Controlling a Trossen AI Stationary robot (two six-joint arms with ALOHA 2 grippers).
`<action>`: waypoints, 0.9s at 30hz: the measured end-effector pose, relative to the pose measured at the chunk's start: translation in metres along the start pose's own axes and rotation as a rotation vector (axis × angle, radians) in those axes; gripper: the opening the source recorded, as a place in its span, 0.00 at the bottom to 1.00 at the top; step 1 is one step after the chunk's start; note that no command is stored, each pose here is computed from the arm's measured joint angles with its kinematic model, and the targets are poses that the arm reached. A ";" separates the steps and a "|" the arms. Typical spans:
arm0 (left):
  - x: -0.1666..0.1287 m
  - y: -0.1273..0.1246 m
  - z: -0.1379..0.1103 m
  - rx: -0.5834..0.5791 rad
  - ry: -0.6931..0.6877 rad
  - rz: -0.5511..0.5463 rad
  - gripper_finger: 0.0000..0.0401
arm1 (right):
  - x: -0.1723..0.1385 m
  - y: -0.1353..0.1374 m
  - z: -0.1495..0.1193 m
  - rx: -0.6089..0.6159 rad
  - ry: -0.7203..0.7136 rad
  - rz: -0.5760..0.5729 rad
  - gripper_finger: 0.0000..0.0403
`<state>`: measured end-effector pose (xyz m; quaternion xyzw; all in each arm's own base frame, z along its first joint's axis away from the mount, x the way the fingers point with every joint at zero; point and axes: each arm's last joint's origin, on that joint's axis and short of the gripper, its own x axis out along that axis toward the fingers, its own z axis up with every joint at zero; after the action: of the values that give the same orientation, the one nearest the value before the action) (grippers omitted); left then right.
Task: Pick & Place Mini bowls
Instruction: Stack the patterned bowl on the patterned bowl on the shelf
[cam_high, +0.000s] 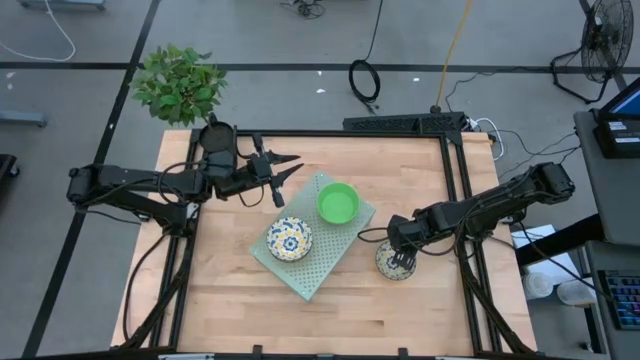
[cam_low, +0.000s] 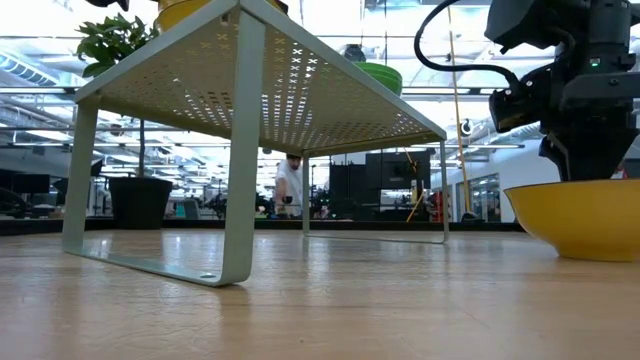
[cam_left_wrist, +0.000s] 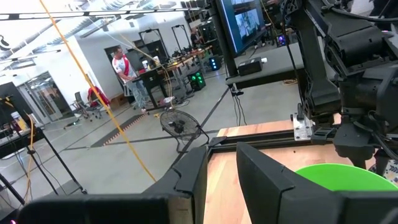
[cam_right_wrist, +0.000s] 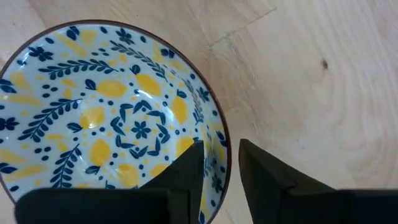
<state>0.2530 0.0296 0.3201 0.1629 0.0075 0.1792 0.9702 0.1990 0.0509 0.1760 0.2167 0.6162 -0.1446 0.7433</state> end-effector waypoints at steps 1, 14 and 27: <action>0.000 0.000 0.000 0.000 0.000 0.000 0.23 | 0.000 0.000 0.000 0.000 0.000 0.000 0.21; 0.000 0.000 0.000 0.000 0.000 0.000 0.23 | 0.000 0.000 0.000 -0.001 0.000 0.001 0.10; 0.000 0.000 0.000 0.000 0.000 0.000 0.23 | 0.000 0.000 0.000 -0.005 0.002 0.002 0.06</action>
<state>0.2530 0.0296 0.3202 0.1629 0.0073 0.1792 0.9702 0.1989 0.0510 0.1761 0.2158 0.6169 -0.1422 0.7434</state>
